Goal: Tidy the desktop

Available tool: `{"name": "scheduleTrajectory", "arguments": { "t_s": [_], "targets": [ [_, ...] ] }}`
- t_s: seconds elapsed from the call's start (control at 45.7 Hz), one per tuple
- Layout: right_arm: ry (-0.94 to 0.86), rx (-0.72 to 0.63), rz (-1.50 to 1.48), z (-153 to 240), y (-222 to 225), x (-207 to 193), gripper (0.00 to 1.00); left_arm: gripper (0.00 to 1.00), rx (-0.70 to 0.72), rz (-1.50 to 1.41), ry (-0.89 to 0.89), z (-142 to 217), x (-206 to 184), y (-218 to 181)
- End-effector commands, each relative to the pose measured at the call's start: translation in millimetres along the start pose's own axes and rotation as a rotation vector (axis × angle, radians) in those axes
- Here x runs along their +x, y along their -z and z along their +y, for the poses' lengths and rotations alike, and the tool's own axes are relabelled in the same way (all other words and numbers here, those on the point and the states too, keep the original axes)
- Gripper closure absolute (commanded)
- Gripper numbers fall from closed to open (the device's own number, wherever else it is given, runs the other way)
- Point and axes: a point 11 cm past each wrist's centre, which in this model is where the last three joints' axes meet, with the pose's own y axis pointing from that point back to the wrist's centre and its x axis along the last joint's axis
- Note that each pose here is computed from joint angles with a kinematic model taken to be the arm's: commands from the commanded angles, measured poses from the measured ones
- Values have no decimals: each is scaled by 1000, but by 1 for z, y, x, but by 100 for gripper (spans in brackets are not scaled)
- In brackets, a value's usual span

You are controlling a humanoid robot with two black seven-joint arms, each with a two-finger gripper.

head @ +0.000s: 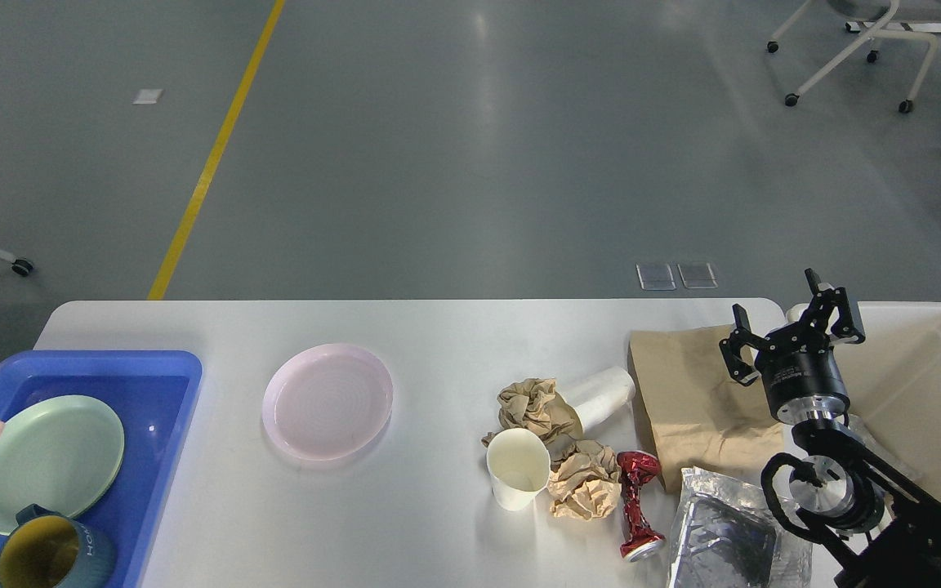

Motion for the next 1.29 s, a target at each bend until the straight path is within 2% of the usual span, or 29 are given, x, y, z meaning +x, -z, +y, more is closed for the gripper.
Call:
{"name": "scheduleTrajectory", "arguments": {
  "t_s": [0.0, 0.131, 0.285, 0.482, 0.854, 1.007, 1.27],
  "targets": [
    [-1, -1, 0, 1, 0, 1, 0, 98, 0, 126, -47, -17, 15, 51],
    [0, 0, 0, 0, 0, 0, 0, 98, 0, 180, -24, -46, 11, 77],
    [0, 0, 0, 0, 0, 0, 0, 98, 16, 212, 62, -90, -9, 93],
    [-2, 0, 1, 0, 0, 1, 0, 98, 38, 250, 89, -129, -20, 109],
    [-2, 0, 1, 0, 0, 1, 0, 97, 33, 218, 14, -145, -6, 93],
    [-2, 0, 1, 0, 0, 1, 0, 97, 29, 226, 52, -171, -22, 93],
    [-2, 0, 1, 0, 0, 1, 0, 96, 10, 249, 43, -180, -27, 101]
  ]
}}
